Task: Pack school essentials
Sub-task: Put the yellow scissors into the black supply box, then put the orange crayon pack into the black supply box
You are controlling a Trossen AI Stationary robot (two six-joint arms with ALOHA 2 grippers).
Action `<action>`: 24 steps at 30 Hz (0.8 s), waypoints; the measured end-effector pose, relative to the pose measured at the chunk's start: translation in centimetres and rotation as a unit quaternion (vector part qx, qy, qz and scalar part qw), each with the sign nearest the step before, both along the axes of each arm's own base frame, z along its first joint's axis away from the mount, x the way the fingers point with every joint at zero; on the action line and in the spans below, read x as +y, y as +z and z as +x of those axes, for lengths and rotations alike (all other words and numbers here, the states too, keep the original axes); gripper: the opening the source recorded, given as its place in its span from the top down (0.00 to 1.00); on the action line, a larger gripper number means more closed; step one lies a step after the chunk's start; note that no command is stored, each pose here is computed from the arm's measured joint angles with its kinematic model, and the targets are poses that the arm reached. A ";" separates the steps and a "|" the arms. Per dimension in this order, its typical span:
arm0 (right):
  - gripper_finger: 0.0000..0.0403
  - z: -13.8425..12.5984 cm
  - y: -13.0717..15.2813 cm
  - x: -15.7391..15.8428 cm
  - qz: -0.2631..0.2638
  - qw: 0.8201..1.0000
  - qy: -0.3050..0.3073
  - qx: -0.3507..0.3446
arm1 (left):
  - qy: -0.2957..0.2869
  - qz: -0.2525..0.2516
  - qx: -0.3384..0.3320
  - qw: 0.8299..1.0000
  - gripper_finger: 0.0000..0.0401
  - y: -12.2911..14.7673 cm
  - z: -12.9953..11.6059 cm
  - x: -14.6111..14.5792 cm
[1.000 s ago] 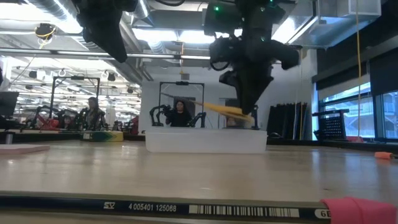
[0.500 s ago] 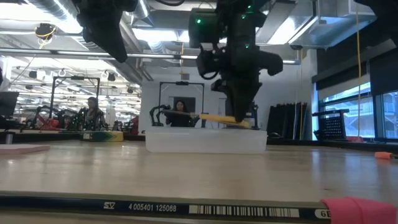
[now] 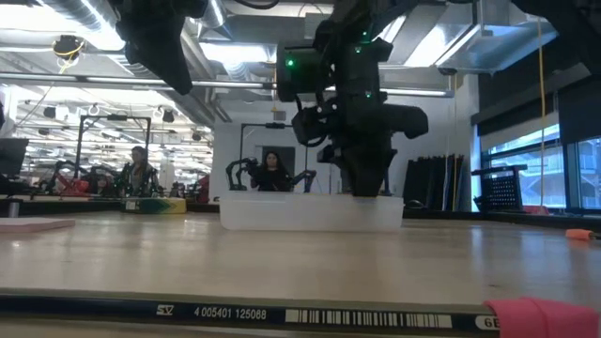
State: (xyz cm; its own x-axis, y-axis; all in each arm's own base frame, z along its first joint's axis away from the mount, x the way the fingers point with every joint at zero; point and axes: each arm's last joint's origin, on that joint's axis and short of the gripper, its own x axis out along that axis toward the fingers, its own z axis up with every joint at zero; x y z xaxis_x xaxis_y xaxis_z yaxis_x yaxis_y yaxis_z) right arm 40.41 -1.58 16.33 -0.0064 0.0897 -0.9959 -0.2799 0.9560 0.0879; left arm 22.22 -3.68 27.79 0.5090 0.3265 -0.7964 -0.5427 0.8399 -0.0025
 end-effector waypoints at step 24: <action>0.78 0.2 -0.6 0.0 0.001 1.000 0.005 -0.002 | 0.000 0.000 0.000 1.000 0.80 0.0 0.0 0.0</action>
